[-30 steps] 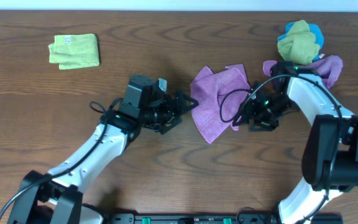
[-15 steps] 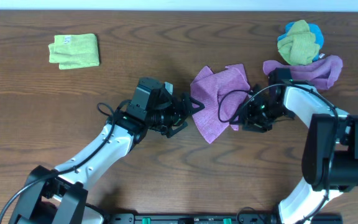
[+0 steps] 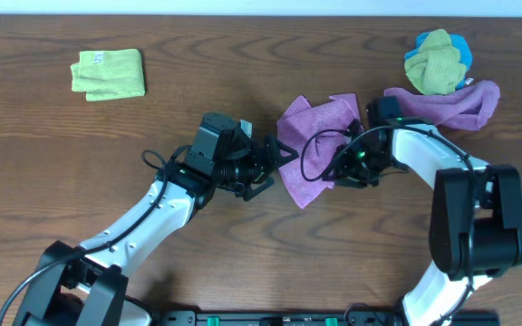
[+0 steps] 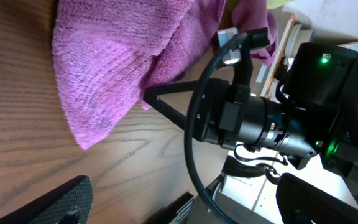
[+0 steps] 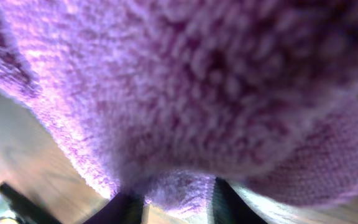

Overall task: Fold the cloth
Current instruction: 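Grasp the cloth's left corner with the left gripper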

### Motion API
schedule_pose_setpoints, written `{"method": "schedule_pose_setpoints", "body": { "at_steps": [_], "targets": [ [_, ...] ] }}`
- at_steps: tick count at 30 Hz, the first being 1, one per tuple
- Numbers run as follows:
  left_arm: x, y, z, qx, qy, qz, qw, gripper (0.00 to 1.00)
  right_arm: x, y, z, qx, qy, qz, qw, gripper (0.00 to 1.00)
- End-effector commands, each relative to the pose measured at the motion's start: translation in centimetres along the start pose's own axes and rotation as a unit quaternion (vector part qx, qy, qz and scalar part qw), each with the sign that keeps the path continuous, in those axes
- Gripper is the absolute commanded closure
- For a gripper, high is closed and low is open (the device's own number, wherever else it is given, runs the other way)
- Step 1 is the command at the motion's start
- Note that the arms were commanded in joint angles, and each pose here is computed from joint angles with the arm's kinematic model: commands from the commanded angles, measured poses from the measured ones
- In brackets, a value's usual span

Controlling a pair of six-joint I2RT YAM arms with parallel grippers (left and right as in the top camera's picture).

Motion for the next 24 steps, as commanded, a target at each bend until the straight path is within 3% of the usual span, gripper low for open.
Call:
{"method": "schedule_pose_setpoints", "body": {
  "at_steps": [1,2,14,24],
  "targets": [
    [0.0,0.3,-0.5,0.004,0.005,0.011,1.000,0.05,0.4,0.4,-0.3,0.009,0.023,0.009,1.000,0.95],
    [0.0,0.3,-0.5,0.004,0.005,0.013,1.000,0.05,0.4,0.5,-0.6,0.015,0.032,0.010,0.999,0.99],
    [0.2,0.5,0.2,0.006,-0.010,0.013,1.000,0.05,-1.1,1.2,-2.2,0.051,0.067,0.016,0.996,0.99],
    [1.3,0.8,1.2,-0.022,-0.034,0.003,0.999,0.05,-6.6,0.6,-2.7,0.056,0.111,-0.067,0.990,0.99]
  ]
}}
Point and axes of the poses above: each gripper's point midway between its finger pads, its own x axis out along the fingers, its own z axis along the line the jaws close on, y = z × x, the point moved 5 cm from there along -x, back along the fingers, and after that the axes turned 15 degrees about -x, right-handed, at the moved point
